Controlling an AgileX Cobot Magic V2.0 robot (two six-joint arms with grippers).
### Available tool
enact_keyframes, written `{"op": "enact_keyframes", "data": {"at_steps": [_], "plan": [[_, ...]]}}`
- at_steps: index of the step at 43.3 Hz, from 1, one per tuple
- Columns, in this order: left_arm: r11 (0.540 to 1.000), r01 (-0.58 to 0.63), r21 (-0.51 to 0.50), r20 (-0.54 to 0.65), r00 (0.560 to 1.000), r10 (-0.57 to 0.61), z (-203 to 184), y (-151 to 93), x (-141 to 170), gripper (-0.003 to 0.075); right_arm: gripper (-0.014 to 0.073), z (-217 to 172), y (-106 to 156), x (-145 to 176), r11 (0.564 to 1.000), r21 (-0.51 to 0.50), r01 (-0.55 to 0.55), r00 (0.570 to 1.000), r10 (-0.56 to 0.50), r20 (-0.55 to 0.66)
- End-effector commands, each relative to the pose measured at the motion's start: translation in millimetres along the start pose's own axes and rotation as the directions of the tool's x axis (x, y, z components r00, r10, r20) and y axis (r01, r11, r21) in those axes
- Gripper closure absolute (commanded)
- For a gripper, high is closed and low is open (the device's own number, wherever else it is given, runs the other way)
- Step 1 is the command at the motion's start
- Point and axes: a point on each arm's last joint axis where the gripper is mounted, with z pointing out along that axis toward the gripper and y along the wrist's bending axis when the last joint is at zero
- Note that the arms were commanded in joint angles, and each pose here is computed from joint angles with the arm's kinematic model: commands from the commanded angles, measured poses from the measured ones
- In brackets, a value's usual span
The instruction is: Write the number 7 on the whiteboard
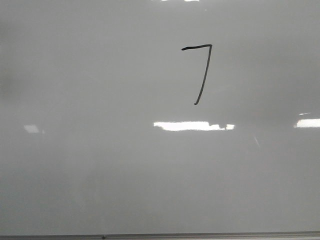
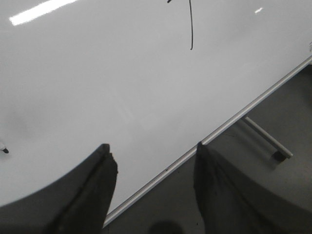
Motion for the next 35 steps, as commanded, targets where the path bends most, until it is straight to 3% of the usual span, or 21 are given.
{"op": "enact_keyframes", "data": {"at_steps": [1, 6, 15, 21, 35], "plan": [[1.0, 0.003, 0.006, 0.088, 0.996, -0.004, -5.2, -1.0, -10.8, 0.0353, 0.0107, -3.5, 0.4, -10.8, 1.0, -0.002, 0.001, 0.996, -0.001, 0.087], [1.0, 0.003, 0.006, 0.088, 0.996, -0.004, -5.2, -1.0, -10.8, 0.0389, 0.0151, -3.5, 0.4, -10.7, 1.0, -0.002, 0.001, 0.996, -0.001, 0.086], [1.0, -0.009, -0.004, 0.086, 0.996, 0.009, -5.2, -0.2, -10.7, 0.0631, 0.0511, -3.5, 0.4, -10.6, 1.0, -0.002, 0.001, 0.996, -0.001, 0.085], [1.0, -0.017, -0.013, 0.09, 0.996, 0.018, -5.3, 0.6, -11.0, 0.0741, 0.0692, -3.5, 0.4, -10.6, 1.0, -0.002, 0.001, 0.996, -0.001, 0.085], [0.999, -0.025, -0.022, 0.081, 0.996, 0.027, -5.2, 1.3, -10.2, 0.0741, 0.0713, -3.3, -0.3, -8.4, 1.0, 0.006, 0.003, 0.998, -0.004, 0.061]]}}
